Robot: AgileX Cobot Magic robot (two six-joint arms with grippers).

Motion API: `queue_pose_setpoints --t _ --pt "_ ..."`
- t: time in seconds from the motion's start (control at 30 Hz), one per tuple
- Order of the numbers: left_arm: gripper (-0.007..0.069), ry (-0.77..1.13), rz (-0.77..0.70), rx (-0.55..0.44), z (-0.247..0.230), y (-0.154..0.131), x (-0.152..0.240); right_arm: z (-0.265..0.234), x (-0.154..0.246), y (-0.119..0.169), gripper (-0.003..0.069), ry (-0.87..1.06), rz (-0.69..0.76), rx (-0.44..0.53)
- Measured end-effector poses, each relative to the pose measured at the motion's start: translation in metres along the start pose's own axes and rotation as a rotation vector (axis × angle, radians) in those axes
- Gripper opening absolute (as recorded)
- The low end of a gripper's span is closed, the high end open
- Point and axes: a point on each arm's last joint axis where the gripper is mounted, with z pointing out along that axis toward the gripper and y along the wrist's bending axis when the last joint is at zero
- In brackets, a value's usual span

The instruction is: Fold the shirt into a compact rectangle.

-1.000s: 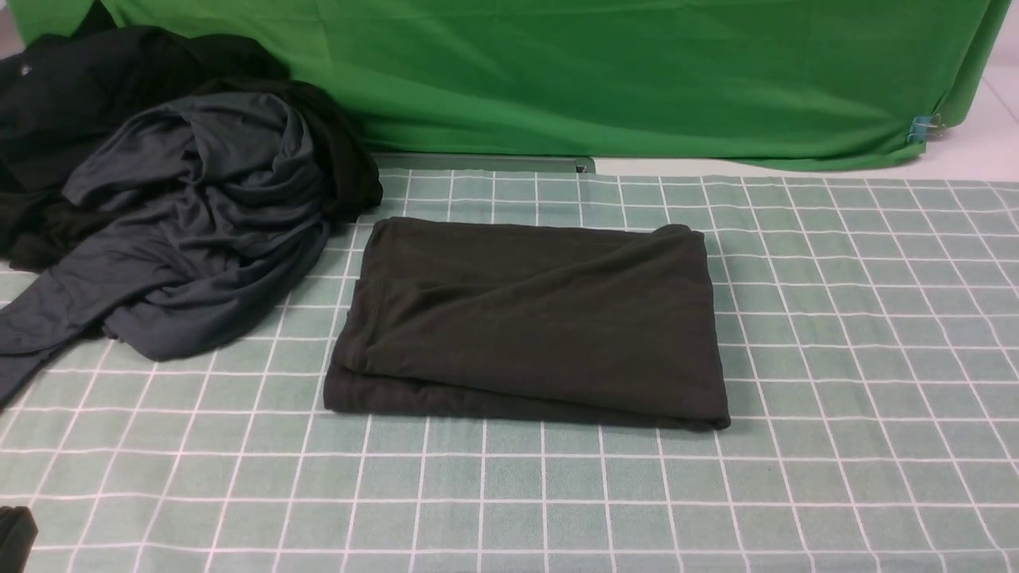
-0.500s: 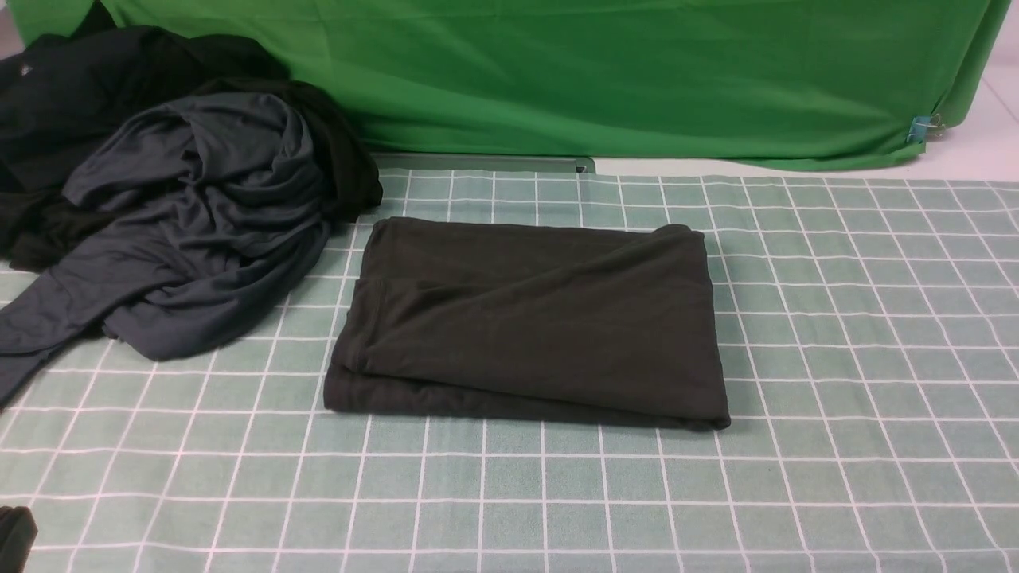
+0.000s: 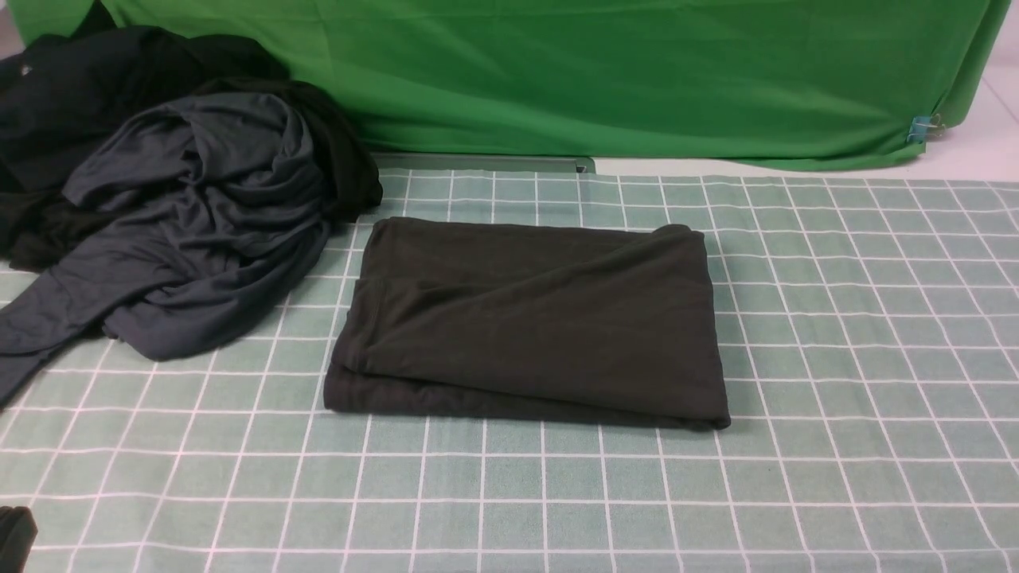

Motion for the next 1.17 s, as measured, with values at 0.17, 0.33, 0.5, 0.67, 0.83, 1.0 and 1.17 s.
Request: queue_pose_setpoints --t 0.17,0.33,0.5,0.67,0.83,1.0,1.17 --pt "0.0001 0.000 0.000 0.000 0.0000 0.0000 0.0000 0.0000 0.0000 0.0000 0.0241 0.000 0.000 0.000" --pt "0.0001 -0.001 0.001 0.000 0.0000 0.0000 -0.0001 0.0000 0.0000 0.0000 0.0241 0.000 0.000 0.000" --pt "0.0001 -0.001 0.001 0.000 0.0000 0.0000 -0.0001 0.0000 0.0000 0.0000 0.0241 0.000 0.000 0.000" --pt "0.0003 -0.001 0.001 0.000 0.0000 0.0000 -0.0001 0.0000 0.0000 0.0000 0.0241 0.000 0.000 0.000" --pt "0.0011 -0.001 0.001 0.000 0.0000 0.0000 -0.0001 0.0000 0.0000 0.0000 0.0241 0.000 0.000 0.000" --pt "0.0017 -0.001 0.001 0.000 0.0000 0.0000 -0.0001 0.0000 0.0000 0.0000 0.0241 0.000 0.000 0.000" --pt "0.0017 -0.001 0.001 0.000 0.0000 0.0000 -0.0001 0.0000 0.0000 0.0000 0.0241 0.000 0.000 0.000"
